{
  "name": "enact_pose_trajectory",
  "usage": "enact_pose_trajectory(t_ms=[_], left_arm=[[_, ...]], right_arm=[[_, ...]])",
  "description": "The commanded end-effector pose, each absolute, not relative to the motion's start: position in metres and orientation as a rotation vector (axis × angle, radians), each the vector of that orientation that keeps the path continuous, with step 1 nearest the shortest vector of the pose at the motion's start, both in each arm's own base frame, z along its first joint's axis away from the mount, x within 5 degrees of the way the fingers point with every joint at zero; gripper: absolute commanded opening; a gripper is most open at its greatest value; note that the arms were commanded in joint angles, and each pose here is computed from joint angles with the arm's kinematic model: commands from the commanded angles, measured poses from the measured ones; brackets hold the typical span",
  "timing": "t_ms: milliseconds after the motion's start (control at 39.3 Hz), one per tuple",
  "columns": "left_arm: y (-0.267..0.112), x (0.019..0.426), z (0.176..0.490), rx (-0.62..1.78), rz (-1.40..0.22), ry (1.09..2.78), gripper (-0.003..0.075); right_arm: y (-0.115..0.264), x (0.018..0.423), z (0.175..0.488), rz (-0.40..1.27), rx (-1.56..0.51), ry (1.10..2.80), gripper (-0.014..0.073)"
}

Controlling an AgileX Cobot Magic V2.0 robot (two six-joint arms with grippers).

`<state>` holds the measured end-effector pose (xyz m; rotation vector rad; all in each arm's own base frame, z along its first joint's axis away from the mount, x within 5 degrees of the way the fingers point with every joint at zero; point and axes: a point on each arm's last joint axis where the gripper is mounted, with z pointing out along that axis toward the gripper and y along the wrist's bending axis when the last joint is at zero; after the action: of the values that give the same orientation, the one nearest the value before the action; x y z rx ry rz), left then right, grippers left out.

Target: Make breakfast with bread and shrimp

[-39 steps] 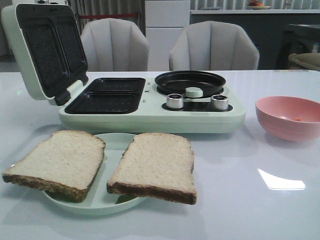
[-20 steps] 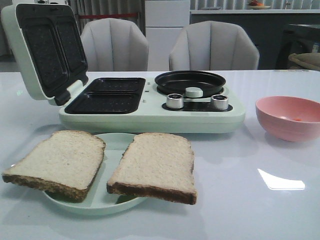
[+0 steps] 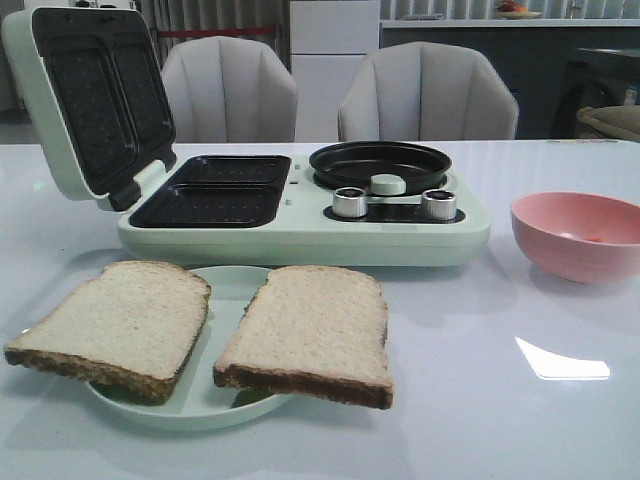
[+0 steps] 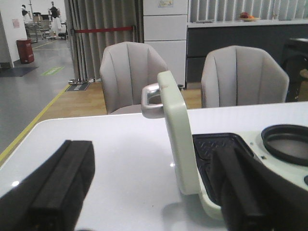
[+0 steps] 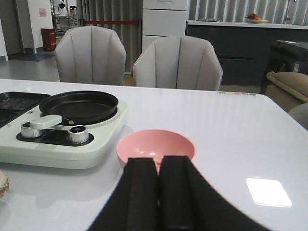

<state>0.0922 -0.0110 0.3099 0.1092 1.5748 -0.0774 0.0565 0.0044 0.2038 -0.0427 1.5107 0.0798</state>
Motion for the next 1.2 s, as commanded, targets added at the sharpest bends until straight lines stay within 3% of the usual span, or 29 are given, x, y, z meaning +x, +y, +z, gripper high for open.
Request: enact_pose_trajectory(t_ms=[0,178,408,815,1172], left_arm=[[-0.015,0.098,0.323,0.179,-0.056,1.528,0.0566],[-0.021,0.11,0.308,0.369,0.065,1.649,0.0566],[-0.036,0.126,0.283,0.798,0.303,1.765,0.0566],[-0.09,0.15,0.238,1.45,0.48,1.685,0.0566],[-0.112,0.171,0.197,1.763,0.558,1.634,0.0566]], right_arm=[[0.004,0.053,0.218,0.07,-0.043,1.395,0.0132],[0.004,0.053,0.218,0.07,-0.043,1.395,0.0132],[0.004,0.053,0.218,0.07,-0.043,1.395,0.0132],[0.004,0.053,0.218,0.07,-0.043,1.395,0.0132],[0.004,0.053,0.218,0.07,-0.043,1.395,0.0132]])
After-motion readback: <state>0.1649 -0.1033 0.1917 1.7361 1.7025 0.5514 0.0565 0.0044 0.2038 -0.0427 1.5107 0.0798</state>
